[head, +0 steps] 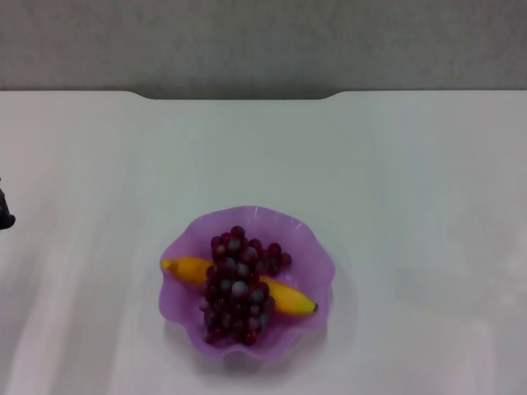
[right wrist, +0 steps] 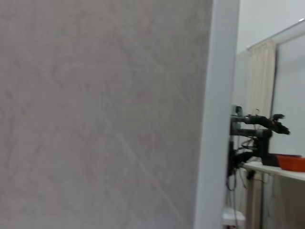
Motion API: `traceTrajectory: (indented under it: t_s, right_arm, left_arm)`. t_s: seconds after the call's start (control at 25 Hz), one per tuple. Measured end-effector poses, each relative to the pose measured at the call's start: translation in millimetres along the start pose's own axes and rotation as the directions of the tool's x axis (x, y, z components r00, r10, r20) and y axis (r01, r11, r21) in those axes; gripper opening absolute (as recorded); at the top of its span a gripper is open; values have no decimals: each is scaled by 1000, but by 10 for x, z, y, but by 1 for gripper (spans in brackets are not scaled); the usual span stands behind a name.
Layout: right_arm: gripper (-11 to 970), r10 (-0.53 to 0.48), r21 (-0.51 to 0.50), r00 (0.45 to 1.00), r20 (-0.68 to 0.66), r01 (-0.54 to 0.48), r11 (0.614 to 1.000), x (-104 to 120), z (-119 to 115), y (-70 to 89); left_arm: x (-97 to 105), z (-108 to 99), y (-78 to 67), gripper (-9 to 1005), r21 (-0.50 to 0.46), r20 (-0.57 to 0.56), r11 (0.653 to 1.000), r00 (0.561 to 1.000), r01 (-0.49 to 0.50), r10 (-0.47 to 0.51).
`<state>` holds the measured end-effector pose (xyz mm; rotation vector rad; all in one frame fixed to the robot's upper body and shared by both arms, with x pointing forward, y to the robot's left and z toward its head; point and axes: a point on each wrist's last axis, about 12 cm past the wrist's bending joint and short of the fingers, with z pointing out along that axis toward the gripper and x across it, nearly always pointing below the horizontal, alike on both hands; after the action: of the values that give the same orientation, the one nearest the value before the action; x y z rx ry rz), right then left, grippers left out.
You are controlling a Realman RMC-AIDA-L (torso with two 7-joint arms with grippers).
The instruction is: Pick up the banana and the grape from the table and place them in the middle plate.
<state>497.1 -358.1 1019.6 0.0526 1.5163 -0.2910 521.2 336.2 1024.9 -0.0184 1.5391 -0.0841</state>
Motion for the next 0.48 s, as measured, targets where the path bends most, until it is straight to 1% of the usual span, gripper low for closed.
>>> traceTrajectory:
  t_s: [0.24, 0.4, 0.48]
  right_arm:
    - [32, 27, 70, 999, -46, -23, 997, 51, 40, -151]
    - [32, 73, 146, 996, -47, -66, 987, 46, 102, -297]
    - [32, 74, 153, 996, -44, -67, 986, 36, 127, -310]
  left_arm:
    - [38, 43, 50, 49, -37, -50, 999, 999, 4, -6]
    - [49, 68, 164, 49, -120, -73, 992, 996, 34, -43]
    - [54, 66, 239, 49, -172, -80, 983, 994, 57, -71]
